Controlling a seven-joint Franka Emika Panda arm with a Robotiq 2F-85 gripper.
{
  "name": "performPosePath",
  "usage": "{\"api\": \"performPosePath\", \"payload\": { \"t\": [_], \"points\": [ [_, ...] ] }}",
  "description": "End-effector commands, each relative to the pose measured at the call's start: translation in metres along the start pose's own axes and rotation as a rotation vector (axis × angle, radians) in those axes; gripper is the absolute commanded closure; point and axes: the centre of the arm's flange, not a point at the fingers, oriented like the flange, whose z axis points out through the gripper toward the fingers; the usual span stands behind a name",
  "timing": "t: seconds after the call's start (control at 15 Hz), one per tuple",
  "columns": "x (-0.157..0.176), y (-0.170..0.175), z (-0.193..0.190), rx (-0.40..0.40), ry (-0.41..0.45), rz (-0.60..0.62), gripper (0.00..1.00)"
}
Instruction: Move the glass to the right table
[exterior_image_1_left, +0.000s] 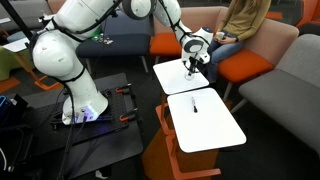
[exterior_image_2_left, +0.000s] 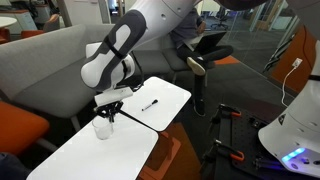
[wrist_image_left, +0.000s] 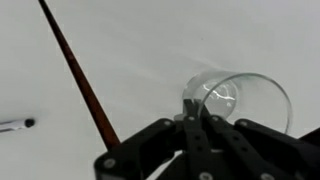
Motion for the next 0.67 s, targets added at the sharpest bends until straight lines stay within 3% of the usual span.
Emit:
{"api": "performPosePath", "payload": {
  "t": [0.0, 0.33, 0.6],
  "points": [
    [0.004, -0.005, -0.004, 0.024, -0.036, 0.008, 0.99],
    [0.0, -0.011, -0.027, 0.083, 0.001, 0.032, 0.99],
    [-0.007, 0.001, -0.049, 0.068, 0.022, 0.048, 0.99]
  ]
}}
